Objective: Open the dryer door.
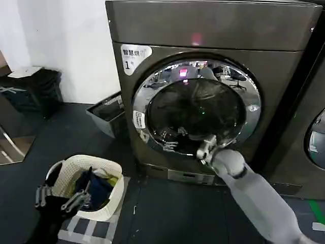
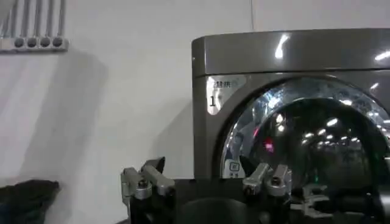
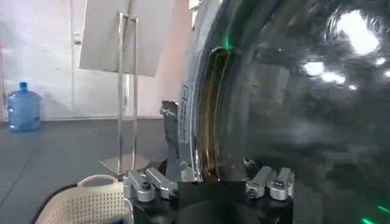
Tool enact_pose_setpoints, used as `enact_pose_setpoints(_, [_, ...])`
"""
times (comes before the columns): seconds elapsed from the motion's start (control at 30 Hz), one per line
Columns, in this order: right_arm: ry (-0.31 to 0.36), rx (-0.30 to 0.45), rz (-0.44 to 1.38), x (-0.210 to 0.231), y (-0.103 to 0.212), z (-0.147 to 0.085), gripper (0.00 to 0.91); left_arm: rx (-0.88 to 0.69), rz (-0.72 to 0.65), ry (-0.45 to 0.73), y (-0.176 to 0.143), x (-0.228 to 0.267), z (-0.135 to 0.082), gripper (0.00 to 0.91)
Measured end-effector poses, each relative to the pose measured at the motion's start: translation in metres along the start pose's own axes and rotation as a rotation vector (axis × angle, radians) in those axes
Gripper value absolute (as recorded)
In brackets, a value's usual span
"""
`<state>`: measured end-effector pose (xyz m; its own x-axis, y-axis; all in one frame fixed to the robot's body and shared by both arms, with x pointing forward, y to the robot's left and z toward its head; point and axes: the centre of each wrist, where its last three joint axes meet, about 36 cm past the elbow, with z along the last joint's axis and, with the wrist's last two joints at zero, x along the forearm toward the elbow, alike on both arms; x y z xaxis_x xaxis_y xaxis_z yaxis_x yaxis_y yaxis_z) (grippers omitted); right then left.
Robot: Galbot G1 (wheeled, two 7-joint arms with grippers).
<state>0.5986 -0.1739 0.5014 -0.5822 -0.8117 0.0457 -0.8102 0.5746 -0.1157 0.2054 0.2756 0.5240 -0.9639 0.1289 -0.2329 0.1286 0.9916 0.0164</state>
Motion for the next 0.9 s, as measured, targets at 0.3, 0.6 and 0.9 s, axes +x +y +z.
enact_pose_setpoints(0.3, [-0.004, -0.001, -0.028, -0.038, 0.007, -0.005, 0.907, -0.001, -0.001, 0.007, -0.002, 0.002, -0.001, 0.907])
enact_pose_setpoints(0.6, [-0.029, 0.001, -0.063, -0.055, 0.011, -0.021, 0.907, 0.004, 0.003, 0.022, -0.003, 0.001, 0.000, 0.907])
enact_pose_setpoints(0.9, [-0.032, -0.012, -0.213, -0.036, 0.007, -0.023, 0.907, 0.010, 0.046, 0.066, 0.001, -0.004, -0.001, 0.907])
